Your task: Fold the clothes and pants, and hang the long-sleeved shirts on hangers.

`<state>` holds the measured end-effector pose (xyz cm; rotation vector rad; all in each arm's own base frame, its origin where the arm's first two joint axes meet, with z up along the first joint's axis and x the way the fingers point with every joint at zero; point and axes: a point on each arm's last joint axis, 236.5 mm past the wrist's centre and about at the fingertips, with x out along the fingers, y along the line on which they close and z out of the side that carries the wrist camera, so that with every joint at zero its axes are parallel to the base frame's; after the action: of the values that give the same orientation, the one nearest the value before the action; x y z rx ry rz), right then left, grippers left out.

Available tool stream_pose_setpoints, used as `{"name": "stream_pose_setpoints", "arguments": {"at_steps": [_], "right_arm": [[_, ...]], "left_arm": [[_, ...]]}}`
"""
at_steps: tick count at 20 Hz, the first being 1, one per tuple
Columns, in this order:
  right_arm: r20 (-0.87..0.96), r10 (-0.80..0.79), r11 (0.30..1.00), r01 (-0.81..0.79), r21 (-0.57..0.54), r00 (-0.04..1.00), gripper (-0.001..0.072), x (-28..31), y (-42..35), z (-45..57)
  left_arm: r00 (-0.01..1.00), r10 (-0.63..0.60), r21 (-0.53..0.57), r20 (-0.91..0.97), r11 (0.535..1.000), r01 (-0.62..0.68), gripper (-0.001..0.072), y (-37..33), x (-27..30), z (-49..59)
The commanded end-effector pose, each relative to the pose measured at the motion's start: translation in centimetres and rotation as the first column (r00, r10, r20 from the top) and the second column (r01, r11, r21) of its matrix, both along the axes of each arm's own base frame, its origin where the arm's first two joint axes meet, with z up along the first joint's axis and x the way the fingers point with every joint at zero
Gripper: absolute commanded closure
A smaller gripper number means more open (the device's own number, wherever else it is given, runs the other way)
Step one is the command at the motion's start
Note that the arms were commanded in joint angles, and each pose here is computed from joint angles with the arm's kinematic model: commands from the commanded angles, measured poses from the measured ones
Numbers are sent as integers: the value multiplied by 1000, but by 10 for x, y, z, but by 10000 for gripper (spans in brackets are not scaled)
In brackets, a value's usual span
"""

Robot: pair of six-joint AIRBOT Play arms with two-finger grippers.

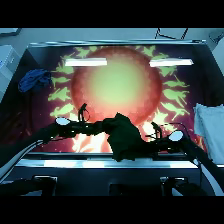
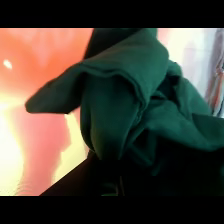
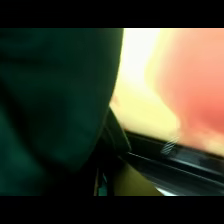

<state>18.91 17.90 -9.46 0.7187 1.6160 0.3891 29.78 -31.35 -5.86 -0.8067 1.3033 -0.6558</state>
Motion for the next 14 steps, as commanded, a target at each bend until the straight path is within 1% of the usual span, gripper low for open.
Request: {"name": "stream_pose_setpoints", "arguments": {"at_steps": [1, 3, 4, 5, 6, 7, 8, 9, 10, 12, 13, 14], "right_arm": [[82, 84, 996, -83, -16, 993, 675, 16, 6, 21], [193, 179, 982, -162, -100, 965, 675, 44, -4, 61], [286, 226, 970, -188, -156, 931, 675, 65, -10, 99], [389, 246, 959, -164, -232, 888, 675, 90, -21, 140], [499, 248, 942, -88, -323, 830, 675, 116, -40, 187], [609, 234, 908, 54, -416, 758, 675, 142, -70, 241], [692, 211, 858, 208, -469, 690, 674, 158, -101, 291], [762, 197, 804, 344, -486, 617, 674, 164, -129, 340], [817, 203, 770, 427, -474, 540, 673, 163, -145, 382], [887, 210, 768, 492, -410, 411, 673, 153, -150, 436], [908, 206, 773, 508, -380, 365, 673, 147, -150, 452], [921, 200, 776, 520, -357, 333, 673, 140, -151, 462]], "left_arm": [[992, 32, -24, 123, 999, -30, 681, 17, 23, 35], [964, 79, -63, 253, 996, -65, 681, 35, 47, 84], [933, 120, -97, 339, 991, -92, 681, 46, 61, 123], [878, 152, -130, 454, 986, -104, 682, 58, 72, 172], [807, 186, -162, 560, 980, -113, 682, 71, 78, 224], [715, 230, -199, 660, 971, -128, 682, 88, 79, 282], [619, 269, -232, 738, 962, -141, 681, 105, 73, 335], [514, 310, -263, 800, 951, -163, 681, 126, 63, 384], [421, 343, -289, 840, 939, -188, 681, 144, 51, 422], [288, 374, -318, 882, 921, -224, 682, 170, 23, 466], [250, 365, -309, 897, 922, -235, 682, 176, 11, 474], [232, 346, -289, 909, 925, -248, 682, 179, 2, 475]]}}
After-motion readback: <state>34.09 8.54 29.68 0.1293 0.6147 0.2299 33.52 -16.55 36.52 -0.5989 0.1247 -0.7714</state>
